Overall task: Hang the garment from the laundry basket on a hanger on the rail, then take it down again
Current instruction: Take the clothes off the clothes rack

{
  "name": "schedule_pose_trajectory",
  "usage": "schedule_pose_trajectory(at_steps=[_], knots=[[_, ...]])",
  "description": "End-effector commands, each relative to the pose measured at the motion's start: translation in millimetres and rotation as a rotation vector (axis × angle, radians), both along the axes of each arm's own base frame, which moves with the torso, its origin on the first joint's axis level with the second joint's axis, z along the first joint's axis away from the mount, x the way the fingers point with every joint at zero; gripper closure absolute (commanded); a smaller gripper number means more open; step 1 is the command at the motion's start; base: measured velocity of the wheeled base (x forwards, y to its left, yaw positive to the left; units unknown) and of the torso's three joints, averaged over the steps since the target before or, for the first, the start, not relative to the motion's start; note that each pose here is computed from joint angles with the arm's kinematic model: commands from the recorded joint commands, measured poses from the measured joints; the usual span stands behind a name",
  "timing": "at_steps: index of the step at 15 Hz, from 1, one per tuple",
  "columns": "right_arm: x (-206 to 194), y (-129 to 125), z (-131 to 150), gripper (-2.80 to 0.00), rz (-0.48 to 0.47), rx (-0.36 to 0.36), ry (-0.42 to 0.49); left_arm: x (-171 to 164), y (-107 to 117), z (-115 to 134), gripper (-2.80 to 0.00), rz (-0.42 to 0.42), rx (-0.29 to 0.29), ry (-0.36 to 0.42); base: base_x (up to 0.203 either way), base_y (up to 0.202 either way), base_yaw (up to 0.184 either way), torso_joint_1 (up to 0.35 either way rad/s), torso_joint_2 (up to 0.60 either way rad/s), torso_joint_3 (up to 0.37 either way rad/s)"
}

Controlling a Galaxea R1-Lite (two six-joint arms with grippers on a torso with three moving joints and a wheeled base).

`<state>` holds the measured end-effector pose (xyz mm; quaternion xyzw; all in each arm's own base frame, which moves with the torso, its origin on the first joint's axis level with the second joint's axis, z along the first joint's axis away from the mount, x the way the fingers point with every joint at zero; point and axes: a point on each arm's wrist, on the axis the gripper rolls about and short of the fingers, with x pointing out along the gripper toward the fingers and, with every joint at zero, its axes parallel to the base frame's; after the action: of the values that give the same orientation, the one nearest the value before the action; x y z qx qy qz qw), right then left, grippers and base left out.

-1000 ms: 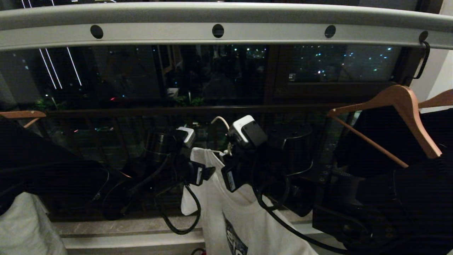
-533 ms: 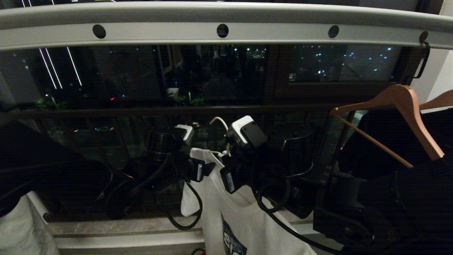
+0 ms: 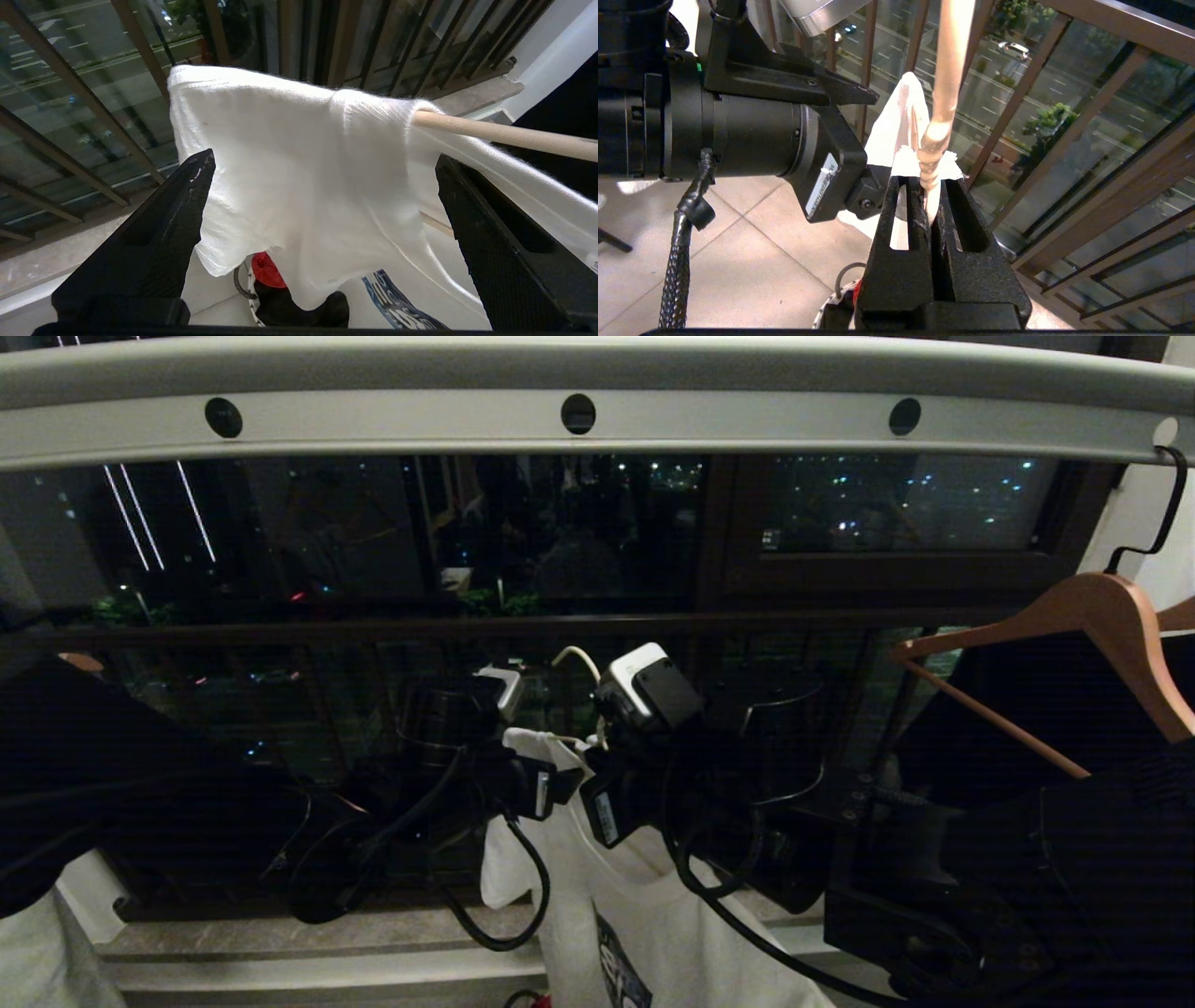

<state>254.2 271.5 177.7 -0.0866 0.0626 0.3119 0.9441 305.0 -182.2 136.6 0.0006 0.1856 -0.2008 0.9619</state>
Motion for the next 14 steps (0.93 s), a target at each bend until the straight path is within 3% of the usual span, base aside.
schedule_pose_trajectory(at_steps=[1, 6, 14], knots=[[-1, 1, 0, 0.0, 0.002, 0.001, -0.002, 2, -1, -4, -2.8, 0.021, 0.014, -0.001, 0.0, 0.0, 0.0, 0.0, 0.0, 0.0], [0, 0, 0, 0.0, -0.013, 0.0, -0.005, 15, 11, 3, -2.8, 0.092, 0.019, -0.033, 0.0, 0.0, 0.0, 0.0, 0.0, 0.0], [1, 0, 1, 0.0, -0.016, 0.002, -0.009, 18, 15, 1, -2.8, 0.106, 0.022, -0.031, 0.0, 0.0, 0.0, 0.0, 0.0, 0.0]])
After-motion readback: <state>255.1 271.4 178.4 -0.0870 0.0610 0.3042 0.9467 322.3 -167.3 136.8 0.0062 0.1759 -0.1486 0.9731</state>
